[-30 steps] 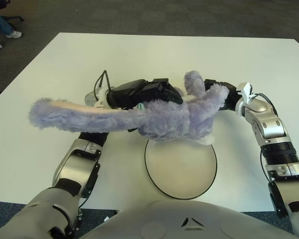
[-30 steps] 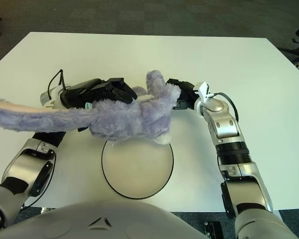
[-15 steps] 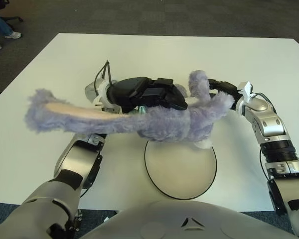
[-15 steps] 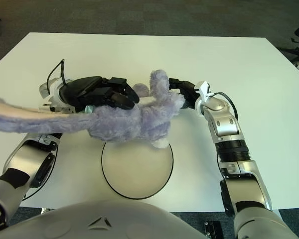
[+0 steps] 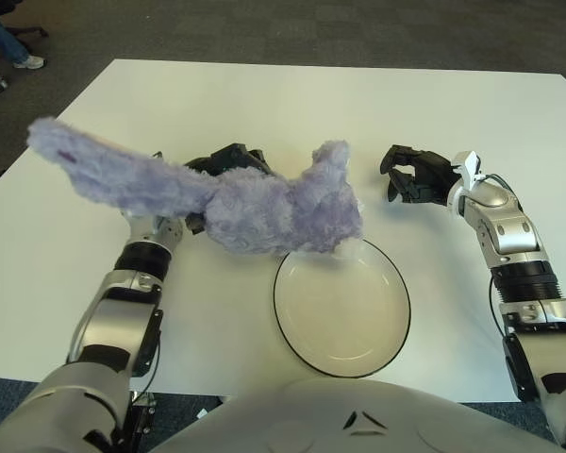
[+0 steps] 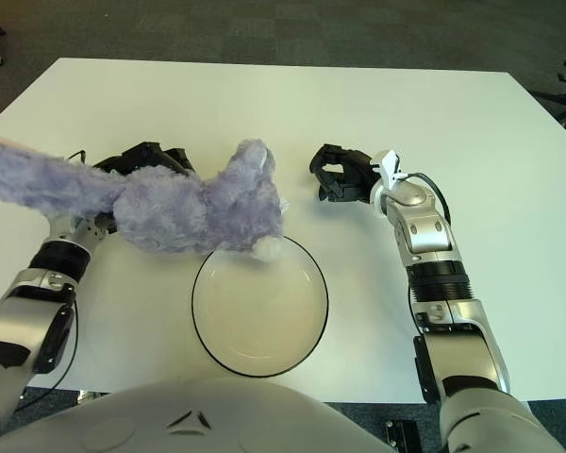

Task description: Put the doll into the plate.

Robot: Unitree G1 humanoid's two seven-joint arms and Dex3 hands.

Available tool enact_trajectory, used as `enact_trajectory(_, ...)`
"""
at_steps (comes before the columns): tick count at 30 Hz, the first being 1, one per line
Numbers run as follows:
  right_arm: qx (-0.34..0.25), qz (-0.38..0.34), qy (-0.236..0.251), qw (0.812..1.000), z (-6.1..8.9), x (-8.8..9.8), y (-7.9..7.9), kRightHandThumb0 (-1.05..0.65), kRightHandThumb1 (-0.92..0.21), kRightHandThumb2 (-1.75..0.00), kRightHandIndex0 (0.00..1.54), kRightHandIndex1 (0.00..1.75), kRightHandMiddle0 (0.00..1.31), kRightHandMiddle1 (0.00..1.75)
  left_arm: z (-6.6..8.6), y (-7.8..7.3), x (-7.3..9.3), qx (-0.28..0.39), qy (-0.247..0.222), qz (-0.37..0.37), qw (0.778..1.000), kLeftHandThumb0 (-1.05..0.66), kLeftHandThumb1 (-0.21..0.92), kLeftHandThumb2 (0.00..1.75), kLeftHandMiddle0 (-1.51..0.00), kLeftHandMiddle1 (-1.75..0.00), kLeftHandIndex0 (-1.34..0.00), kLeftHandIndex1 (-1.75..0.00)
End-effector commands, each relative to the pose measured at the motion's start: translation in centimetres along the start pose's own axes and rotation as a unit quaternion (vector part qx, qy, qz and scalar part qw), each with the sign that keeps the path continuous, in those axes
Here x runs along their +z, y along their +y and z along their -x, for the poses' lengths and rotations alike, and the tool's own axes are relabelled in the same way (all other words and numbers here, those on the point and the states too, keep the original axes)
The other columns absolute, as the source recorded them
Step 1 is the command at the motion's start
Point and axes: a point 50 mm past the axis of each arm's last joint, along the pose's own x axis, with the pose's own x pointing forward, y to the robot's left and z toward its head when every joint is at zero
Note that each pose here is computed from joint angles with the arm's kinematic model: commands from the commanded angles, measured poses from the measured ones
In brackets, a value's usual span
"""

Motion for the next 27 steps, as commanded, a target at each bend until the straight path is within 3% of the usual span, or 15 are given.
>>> enact_trajectory(1, 0.03, -0.083, 0.109, 0.99, 0.4, -7.1, 0.9, -0.01, -0.5, -1.1, 0.37, 1.75, 0.36, 1.73, -0.6, 1.8, 1.6, -0.06, 0.216, 0.165, 0.961, -0.11, 0.35, 1.25, -0.57, -1.56, -0.47, -1.71)
enact_trajectory(6, 0.038, -0.101, 0.107, 0.988, 0.5, -7.9, 0.8, -0.01, -0.47, -1.14, 0.39, 1.75, 0.38, 1.73, -0.9, 2.3, 1.7, -0.054, 0.245, 0.162, 0.954, -0.03, 0.29, 1.29, -0.62, -1.55, -0.52, -1.74)
enact_trajectory(23, 0.044, -0.1, 0.1, 0.989, 0.3, -8.1, 0.7, -0.01, -0.47, -1.15, 0.4, 1.75, 0.38, 1.73, -1.5, 1.9, 2.7, -0.035, 0.277, 0.182, 0.943, -0.01, 0.28, 1.3, -0.63, -1.55, -0.53, -1.75)
enact_trajectory(24, 0.034, -0.067, 0.114, 0.991, 0.2, -7.2, 0.6, -0.01, -0.47, -1.15, 0.4, 1.75, 0.38, 1.73, -2.4, 0.9, -3.0, -0.14, 0.434, 0.181, 0.871, -0.01, 0.28, 1.3, -0.63, -1.55, -0.53, -1.75)
enact_trajectory(25, 0.025, -0.041, 0.124, 0.991, 0.2, -6.5, 0.6, -0.01, -0.47, -1.14, 0.39, 1.75, 0.38, 1.73, -2.5, 0.4, -5.9, -0.232, 0.557, 0.151, 0.783, -0.01, 0.31, 1.26, -0.6, -1.56, -0.52, -1.72)
enact_trajectory(26, 0.019, -0.026, 0.122, 0.992, 0.1, -6.1, 0.7, -0.01, -0.49, -1.12, 0.38, 1.75, 0.37, 1.74, -2.0, 0.6, -7.0, -0.305, 0.638, 0.119, 0.697, -0.01, 0.36, 1.18, -0.57, -1.56, -0.51, -1.68)
enact_trajectory(27, 0.015, -0.018, 0.12, 0.993, 0.2, -5.9, 0.8, -0.01, -0.48, -1.12, 0.38, 1.75, 0.37, 1.73, -1.7, 1.1, -7.2, -0.34, 0.678, 0.1, 0.644, -0.01, 0.38, 1.16, -0.56, -1.57, -0.51, -1.66)
